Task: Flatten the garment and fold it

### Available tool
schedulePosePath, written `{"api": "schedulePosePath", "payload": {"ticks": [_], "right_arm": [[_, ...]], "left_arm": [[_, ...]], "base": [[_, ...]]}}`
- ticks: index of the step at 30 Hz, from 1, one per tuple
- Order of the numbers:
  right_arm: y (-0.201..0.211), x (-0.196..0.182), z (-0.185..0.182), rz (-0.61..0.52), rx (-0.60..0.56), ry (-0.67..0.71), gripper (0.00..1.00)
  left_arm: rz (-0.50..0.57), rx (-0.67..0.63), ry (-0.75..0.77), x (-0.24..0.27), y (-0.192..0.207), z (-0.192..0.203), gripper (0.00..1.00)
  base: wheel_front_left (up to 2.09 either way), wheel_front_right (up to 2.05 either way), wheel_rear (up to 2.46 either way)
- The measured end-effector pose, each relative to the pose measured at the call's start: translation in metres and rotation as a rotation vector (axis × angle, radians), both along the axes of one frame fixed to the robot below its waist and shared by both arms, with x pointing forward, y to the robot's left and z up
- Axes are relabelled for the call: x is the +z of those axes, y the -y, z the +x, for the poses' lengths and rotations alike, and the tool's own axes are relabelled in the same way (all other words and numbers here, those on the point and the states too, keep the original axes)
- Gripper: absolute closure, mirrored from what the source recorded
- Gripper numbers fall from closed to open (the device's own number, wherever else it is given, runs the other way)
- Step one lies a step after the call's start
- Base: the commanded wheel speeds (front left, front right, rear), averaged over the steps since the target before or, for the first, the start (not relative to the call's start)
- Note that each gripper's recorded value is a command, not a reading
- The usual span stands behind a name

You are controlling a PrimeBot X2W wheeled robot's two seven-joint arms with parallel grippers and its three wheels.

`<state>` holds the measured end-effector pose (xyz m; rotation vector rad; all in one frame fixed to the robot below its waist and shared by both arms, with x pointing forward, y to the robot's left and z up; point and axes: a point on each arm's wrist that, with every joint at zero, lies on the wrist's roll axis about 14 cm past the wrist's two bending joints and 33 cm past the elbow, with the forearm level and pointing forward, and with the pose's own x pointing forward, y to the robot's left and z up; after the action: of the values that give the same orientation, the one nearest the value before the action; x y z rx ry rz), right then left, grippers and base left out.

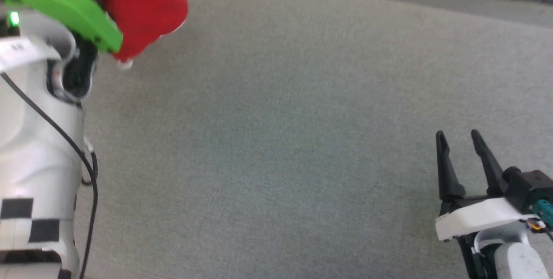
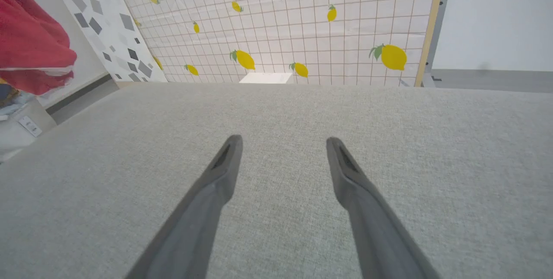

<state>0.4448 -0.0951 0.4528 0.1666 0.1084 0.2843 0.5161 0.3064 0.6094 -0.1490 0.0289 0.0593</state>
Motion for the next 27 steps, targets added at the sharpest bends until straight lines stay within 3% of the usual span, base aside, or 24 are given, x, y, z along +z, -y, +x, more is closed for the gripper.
{"api": "schedulePosePath", "payload": {"ticks": [7,13,17,22,27], "right_arm": [[0.016,0.018,-0.015,0.027,-0.048,0.049,0.00],[0.045,0.024,-0.032,0.017,-0.128,0.064,0.00],[0.066,0.029,-0.044,0.007,-0.186,0.076,0.00],[0.087,0.031,-0.058,-0.004,-0.246,0.077,0.00],[0.103,0.033,-0.070,-0.010,-0.293,0.079,0.00]], "left_arm": [[-0.015,-0.246,0.272,0.111,0.084,-0.003,1.00],[-0.112,-0.486,0.293,0.120,0.178,-0.009,1.00],[-0.168,-0.602,0.174,0.073,0.233,-0.017,1.00],[-0.208,-0.753,-0.117,-0.026,0.301,-0.049,1.00],[-0.192,-0.845,-0.429,-0.115,0.331,-0.094,1.00]], "base": [[0.00,0.00,0.00],[0.00,0.00,0.00],[0.00,0.00,0.00],[0.00,0.00,0.00],[0.00,0.00,0.00]]}}
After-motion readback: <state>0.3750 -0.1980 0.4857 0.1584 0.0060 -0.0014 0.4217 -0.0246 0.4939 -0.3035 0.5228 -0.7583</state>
